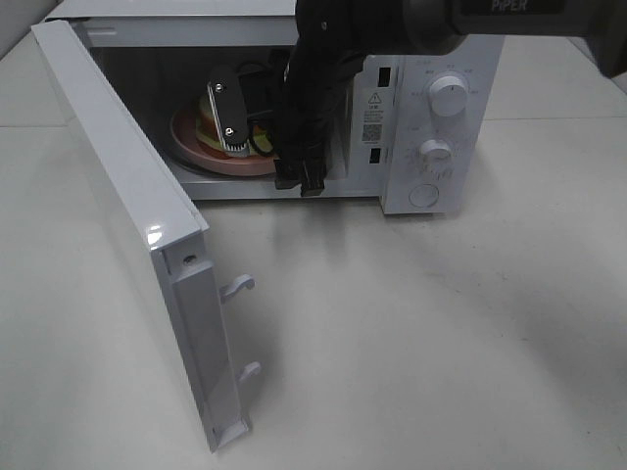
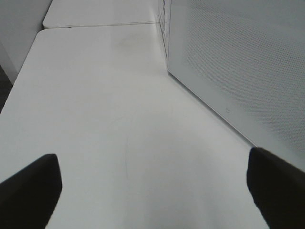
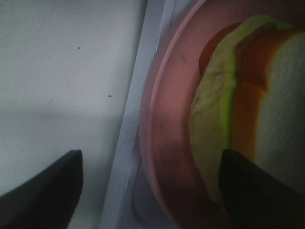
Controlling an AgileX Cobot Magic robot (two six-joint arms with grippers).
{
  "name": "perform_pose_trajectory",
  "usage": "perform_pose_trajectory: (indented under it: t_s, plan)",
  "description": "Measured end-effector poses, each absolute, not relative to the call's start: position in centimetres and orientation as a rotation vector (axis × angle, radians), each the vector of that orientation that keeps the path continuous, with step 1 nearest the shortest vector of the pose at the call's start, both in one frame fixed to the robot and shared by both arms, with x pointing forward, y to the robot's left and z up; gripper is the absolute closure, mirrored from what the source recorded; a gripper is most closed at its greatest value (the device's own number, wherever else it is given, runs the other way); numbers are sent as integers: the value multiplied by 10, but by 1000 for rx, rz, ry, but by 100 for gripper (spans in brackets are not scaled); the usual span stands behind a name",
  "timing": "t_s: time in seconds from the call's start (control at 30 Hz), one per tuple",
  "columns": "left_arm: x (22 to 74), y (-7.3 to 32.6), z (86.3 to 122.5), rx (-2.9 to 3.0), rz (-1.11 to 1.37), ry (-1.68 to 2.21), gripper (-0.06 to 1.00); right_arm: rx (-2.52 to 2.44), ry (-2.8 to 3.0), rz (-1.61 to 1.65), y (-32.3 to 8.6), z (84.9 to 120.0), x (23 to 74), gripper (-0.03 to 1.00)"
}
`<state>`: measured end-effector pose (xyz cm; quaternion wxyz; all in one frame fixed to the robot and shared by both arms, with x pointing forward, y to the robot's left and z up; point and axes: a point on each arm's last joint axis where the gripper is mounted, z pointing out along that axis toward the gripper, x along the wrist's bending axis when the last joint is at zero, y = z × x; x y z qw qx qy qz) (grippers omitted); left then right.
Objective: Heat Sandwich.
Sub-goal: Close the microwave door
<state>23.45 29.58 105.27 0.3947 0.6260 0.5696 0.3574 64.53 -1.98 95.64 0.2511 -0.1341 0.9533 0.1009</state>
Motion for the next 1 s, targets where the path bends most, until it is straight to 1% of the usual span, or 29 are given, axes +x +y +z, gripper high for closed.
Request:
perform_pose_trajectory:
  t_s: [0.57,1.0]
  plan:
    - [234,296,1053,1588,906,1445,-5,-371,2599,277,-47,970,606,21]
    - [234,296,1053,1588,906,1445,-5,-372,2600,277,-71,991,572,21]
